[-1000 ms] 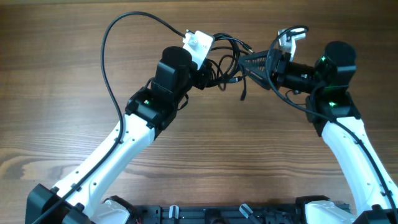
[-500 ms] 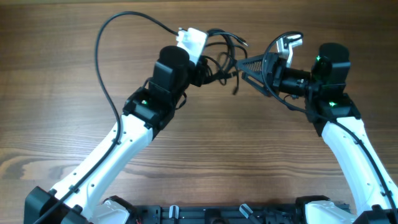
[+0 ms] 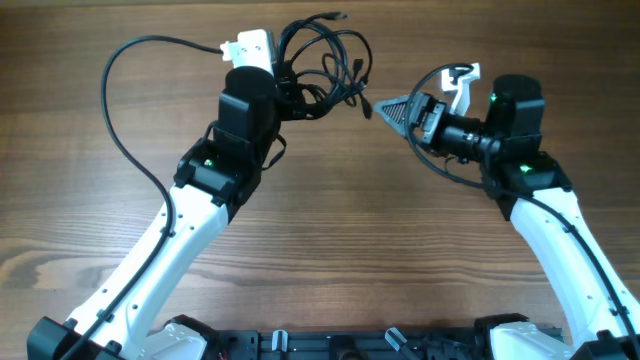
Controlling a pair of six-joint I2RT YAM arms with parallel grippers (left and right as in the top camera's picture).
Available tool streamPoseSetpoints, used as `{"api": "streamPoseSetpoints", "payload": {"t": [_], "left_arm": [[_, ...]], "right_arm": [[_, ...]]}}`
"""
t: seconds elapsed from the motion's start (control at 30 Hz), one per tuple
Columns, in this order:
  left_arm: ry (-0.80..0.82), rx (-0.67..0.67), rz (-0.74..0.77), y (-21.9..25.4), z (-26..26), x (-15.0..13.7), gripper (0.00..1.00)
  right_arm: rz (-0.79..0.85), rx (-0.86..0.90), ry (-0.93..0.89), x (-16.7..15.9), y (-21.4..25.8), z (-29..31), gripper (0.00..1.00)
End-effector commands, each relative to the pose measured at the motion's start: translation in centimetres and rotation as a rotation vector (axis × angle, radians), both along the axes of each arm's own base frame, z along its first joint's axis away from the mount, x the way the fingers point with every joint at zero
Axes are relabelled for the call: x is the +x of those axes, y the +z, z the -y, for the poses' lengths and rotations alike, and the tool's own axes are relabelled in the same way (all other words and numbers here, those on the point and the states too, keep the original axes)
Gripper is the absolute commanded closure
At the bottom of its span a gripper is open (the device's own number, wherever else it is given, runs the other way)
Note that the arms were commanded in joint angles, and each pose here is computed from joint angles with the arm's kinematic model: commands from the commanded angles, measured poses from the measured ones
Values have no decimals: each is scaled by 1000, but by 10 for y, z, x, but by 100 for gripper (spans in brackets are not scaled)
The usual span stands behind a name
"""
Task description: Untangle cables
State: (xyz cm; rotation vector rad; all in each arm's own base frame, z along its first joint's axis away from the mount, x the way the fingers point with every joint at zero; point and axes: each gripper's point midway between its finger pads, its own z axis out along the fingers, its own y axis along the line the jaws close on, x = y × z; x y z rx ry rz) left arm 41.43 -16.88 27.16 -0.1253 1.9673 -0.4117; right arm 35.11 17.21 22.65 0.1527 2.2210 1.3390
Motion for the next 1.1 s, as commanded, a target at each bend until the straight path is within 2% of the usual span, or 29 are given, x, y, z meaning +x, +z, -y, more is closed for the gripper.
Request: {"api": "streamPoseSetpoints", "payload": {"t": [0.0, 0.1, 0.23, 0.4, 0.7, 1.07], "left_arm": [[37, -135, 30, 23, 5, -3, 96], [115, -227, 14, 24, -3, -1, 96], [198, -433, -35, 23, -4, -1, 96], [241, -601, -102, 19, 5, -6, 96], [171, -608, -136, 17, 37, -22, 96], [129, -675, -189, 16, 57, -32, 96]], "right_arm": [[1, -95, -61, 7, -15, 0, 1], [-28, -149, -99, 5, -26, -2, 1], [-60, -167, -184, 10, -30, -5, 1], [3, -159, -208, 19, -19, -7, 1], [128, -138, -318, 43, 7, 3, 1], [123, -204, -489, 56, 2, 31, 1]]}}
